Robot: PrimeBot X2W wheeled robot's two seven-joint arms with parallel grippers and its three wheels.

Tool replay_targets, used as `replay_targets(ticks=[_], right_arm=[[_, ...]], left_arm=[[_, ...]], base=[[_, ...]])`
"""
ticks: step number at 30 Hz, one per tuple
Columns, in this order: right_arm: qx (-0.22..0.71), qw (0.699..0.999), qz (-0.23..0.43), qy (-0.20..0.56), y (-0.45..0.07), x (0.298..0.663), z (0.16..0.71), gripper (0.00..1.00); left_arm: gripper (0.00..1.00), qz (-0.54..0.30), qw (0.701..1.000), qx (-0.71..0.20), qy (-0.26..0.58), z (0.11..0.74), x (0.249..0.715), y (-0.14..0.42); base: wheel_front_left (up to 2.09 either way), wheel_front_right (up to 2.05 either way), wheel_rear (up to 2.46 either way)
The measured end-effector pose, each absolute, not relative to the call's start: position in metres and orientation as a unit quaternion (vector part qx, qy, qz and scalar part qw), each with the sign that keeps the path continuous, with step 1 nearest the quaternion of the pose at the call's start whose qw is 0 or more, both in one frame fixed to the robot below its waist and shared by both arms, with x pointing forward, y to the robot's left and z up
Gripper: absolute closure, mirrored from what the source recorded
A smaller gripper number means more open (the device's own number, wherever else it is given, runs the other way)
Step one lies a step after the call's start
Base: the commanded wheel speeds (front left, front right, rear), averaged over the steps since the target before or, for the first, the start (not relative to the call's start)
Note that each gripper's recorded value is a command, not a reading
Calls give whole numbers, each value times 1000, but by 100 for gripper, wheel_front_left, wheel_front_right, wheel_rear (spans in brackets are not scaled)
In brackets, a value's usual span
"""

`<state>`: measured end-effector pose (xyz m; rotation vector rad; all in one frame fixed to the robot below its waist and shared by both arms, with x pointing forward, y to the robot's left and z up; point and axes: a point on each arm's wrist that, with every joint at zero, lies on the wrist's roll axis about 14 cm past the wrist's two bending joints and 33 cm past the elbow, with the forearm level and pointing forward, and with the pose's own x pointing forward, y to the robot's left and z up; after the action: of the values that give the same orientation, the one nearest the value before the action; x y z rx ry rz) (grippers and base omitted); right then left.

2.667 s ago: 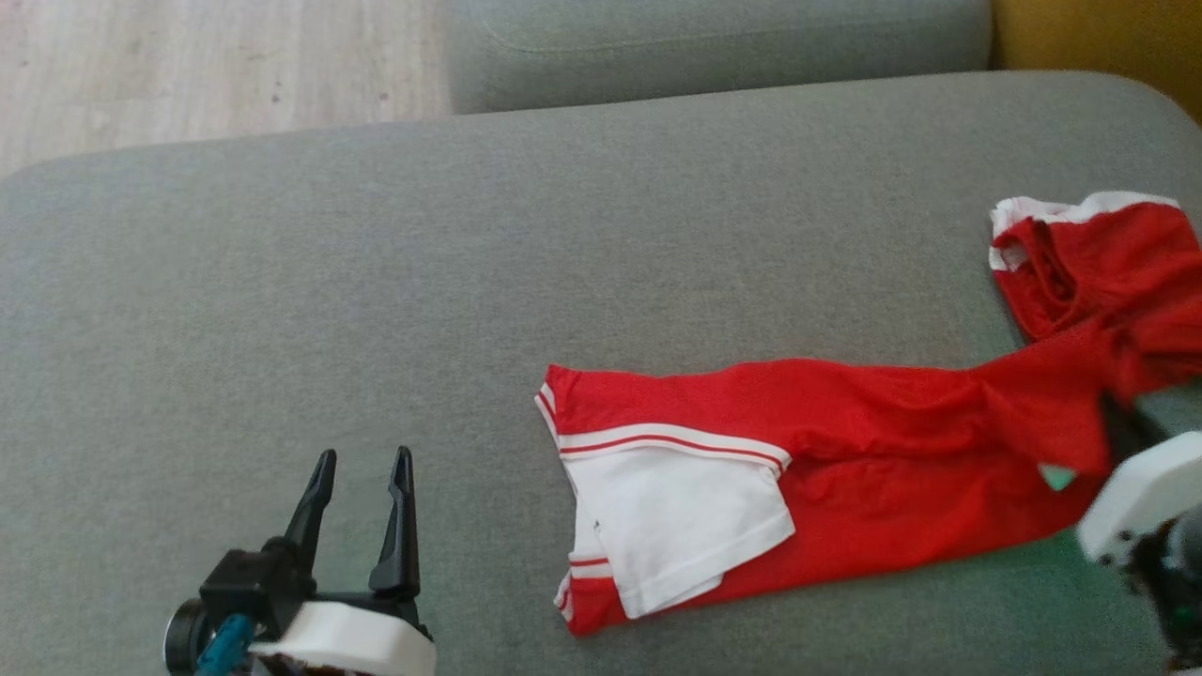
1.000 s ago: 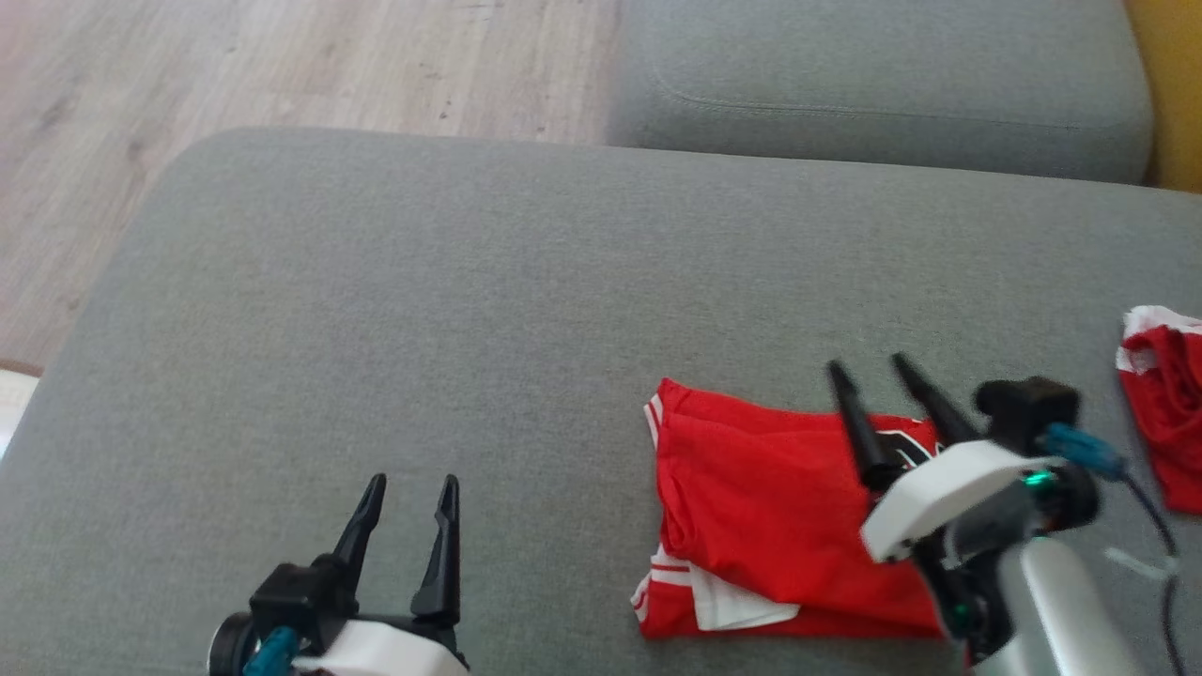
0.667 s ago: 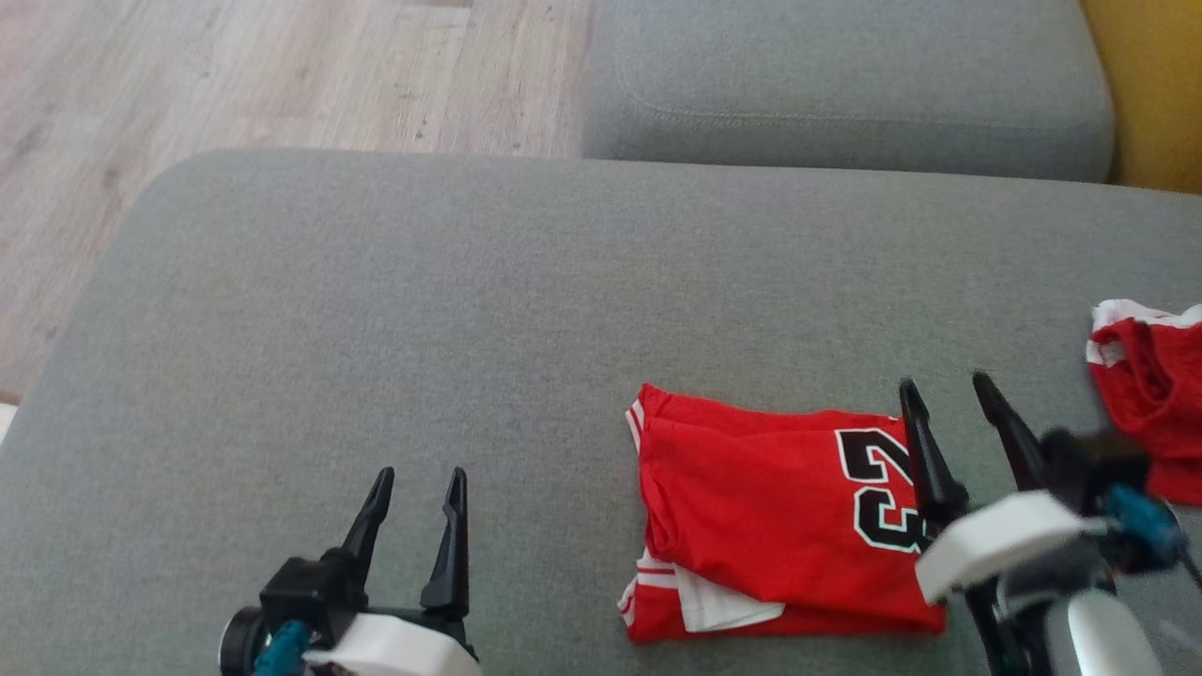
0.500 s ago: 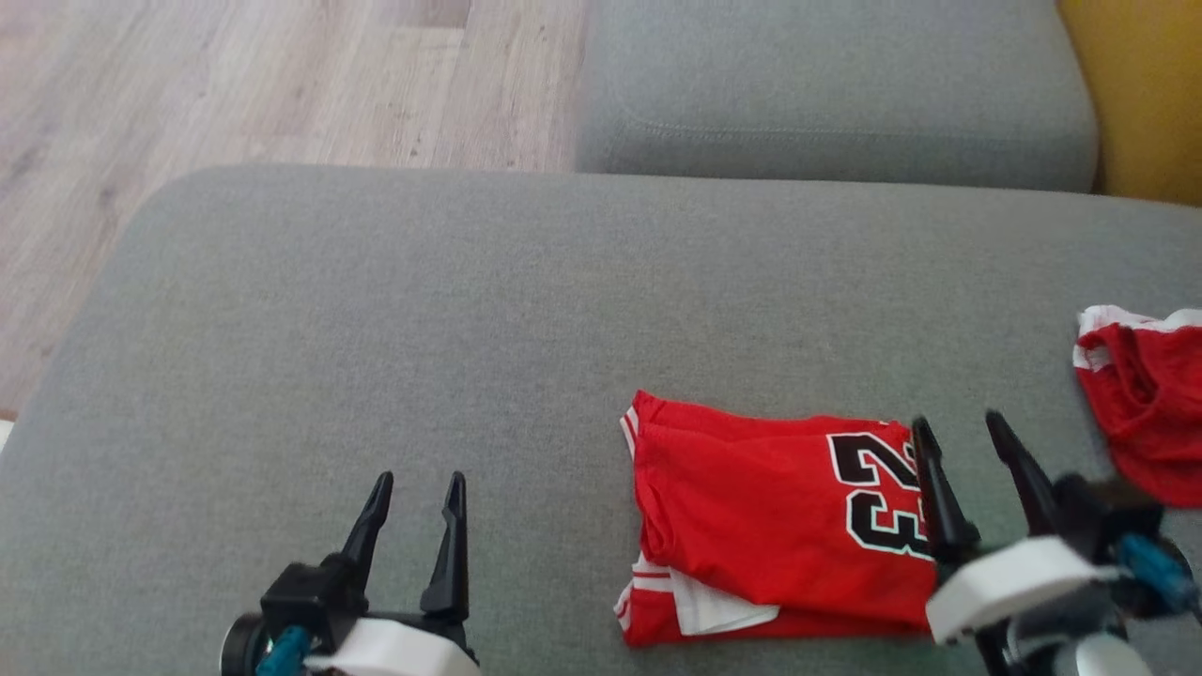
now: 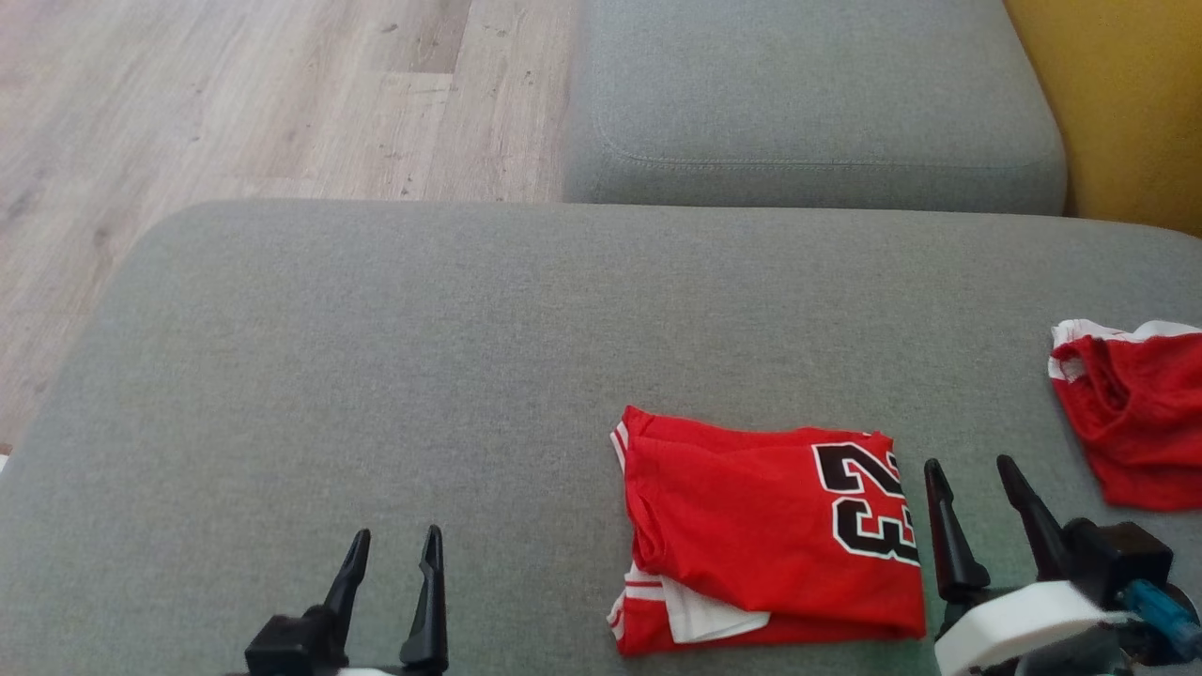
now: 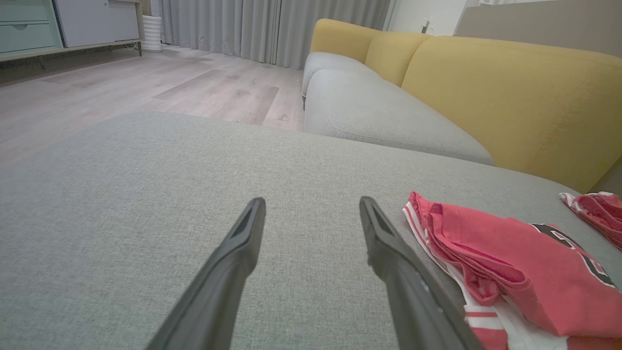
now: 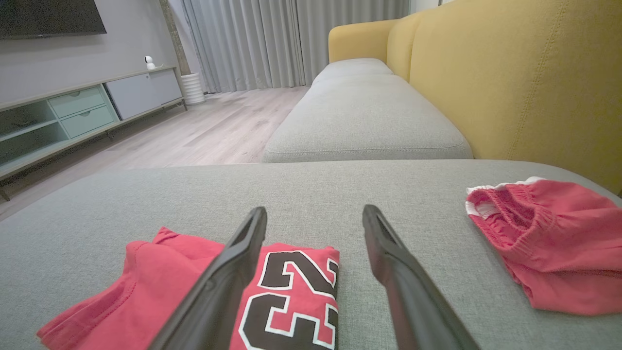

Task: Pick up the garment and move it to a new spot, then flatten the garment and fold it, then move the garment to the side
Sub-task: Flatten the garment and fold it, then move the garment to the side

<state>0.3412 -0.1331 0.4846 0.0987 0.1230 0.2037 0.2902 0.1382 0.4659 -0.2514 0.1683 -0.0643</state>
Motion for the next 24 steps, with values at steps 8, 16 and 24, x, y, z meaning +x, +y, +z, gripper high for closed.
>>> replay_targets(ticks=[8,16,24], right_arm=[[49,992,99,63,-135,342,484,0],[45,991,99,78,-135,343,477,0],[-7,977,103,189,-134,348,438,0]], left_arm=[[0,-30,988,-125,83,466,291,139],[0,-27,988,-125,88,463,291,140],[0,-20,987,-123,99,457,292,144]], base=[[0,0,0],[0,0,0],[0,0,0]])
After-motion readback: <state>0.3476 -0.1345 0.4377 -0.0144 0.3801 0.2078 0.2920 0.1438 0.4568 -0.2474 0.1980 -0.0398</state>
